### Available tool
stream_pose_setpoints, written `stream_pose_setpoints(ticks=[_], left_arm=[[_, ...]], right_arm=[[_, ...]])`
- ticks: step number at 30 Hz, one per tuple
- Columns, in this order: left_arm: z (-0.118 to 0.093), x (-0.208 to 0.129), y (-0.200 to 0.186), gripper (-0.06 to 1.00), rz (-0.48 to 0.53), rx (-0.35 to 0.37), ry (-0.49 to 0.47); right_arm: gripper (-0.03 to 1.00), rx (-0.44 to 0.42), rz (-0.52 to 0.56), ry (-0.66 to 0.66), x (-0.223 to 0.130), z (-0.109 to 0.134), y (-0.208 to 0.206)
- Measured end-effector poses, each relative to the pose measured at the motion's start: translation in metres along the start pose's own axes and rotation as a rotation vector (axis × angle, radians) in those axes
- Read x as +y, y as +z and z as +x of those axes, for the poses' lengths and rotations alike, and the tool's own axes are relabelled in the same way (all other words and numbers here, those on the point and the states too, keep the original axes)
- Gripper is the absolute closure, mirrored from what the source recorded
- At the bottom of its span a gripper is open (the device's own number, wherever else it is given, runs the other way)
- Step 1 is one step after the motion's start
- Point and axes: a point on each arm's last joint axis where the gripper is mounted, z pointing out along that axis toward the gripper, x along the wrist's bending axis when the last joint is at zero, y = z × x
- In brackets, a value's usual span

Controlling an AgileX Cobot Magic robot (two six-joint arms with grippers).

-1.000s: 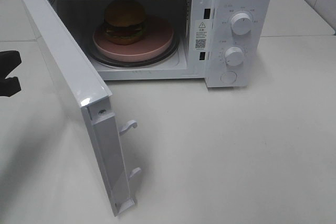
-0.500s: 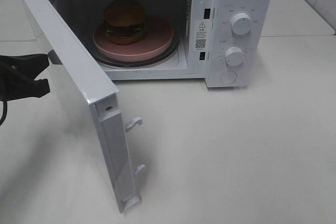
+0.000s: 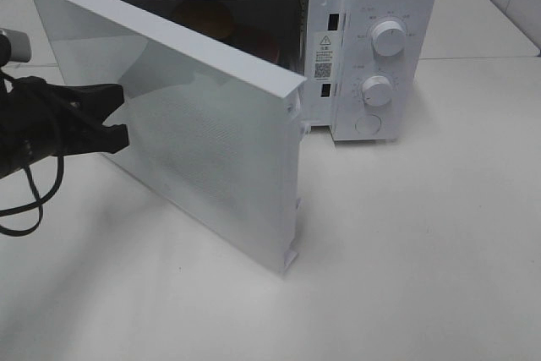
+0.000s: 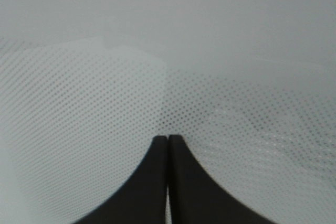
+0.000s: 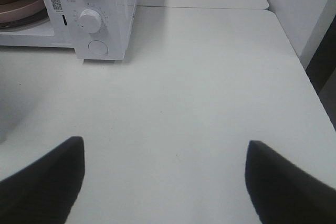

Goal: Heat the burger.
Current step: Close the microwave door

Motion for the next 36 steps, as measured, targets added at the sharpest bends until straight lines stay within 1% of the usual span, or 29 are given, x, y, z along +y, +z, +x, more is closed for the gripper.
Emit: stream_pose_setpoints(ticks=[7, 12, 17, 22, 26, 28, 29, 31, 32, 33, 35, 36], left_arm=[[-0.009, 0.009, 0.023, 0.94, -0.001, -0.017, -0.001], [-0.022, 0.017, 0.043, 0.94, 0.007, -0.051, 0.011], [-0.032, 0.021, 0.061, 0.94, 0.019, -0.064, 0.008], [-0.040, 0.026, 0.079, 0.94, 0.006, -0.048, -0.029], [-0.046, 0.028, 0.090, 0.94, 0.004, -0.043, -0.022], [-0.054, 0.028, 0.100, 0.94, 0.014, -0.057, -0.001], [-0.054, 0.028, 0.100, 0.94, 0.014, -0.057, -0.001], [-0.063, 0.028, 0.108, 0.94, 0.011, -0.067, 0.008], [-0.063, 0.028, 0.108, 0.94, 0.011, -0.067, 0.008], [-0.070, 0.027, 0.114, 0.94, 0.019, -0.073, 0.014], [-0.073, 0.026, 0.117, 0.94, 0.025, -0.077, 0.019], [-0.079, 0.024, 0.124, 0.94, 0.043, -0.081, 0.031]], right_arm=[[0.21, 0.000, 0.000, 0.000, 0.000, 0.000, 0.000], [0.21, 0.000, 0.000, 0.000, 0.000, 0.000, 0.000], [0.21, 0.000, 0.000, 0.000, 0.000, 0.000, 0.000], [0.21, 0.000, 0.000, 0.000, 0.000, 0.000, 0.000], [0.21, 0.000, 0.000, 0.000, 0.000, 0.000, 0.000], [0.21, 0.000, 0.000, 0.000, 0.000, 0.000, 0.000], [0.21, 0.000, 0.000, 0.000, 0.000, 0.000, 0.000], [0.21, 0.000, 0.000, 0.000, 0.000, 0.000, 0.000], [0.21, 0.000, 0.000, 0.000, 0.000, 0.000, 0.000], [0.21, 0.000, 0.000, 0.000, 0.000, 0.000, 0.000], [0.21, 0.000, 0.000, 0.000, 0.000, 0.000, 0.000], [0.21, 0.000, 0.000, 0.000, 0.000, 0.000, 0.000]])
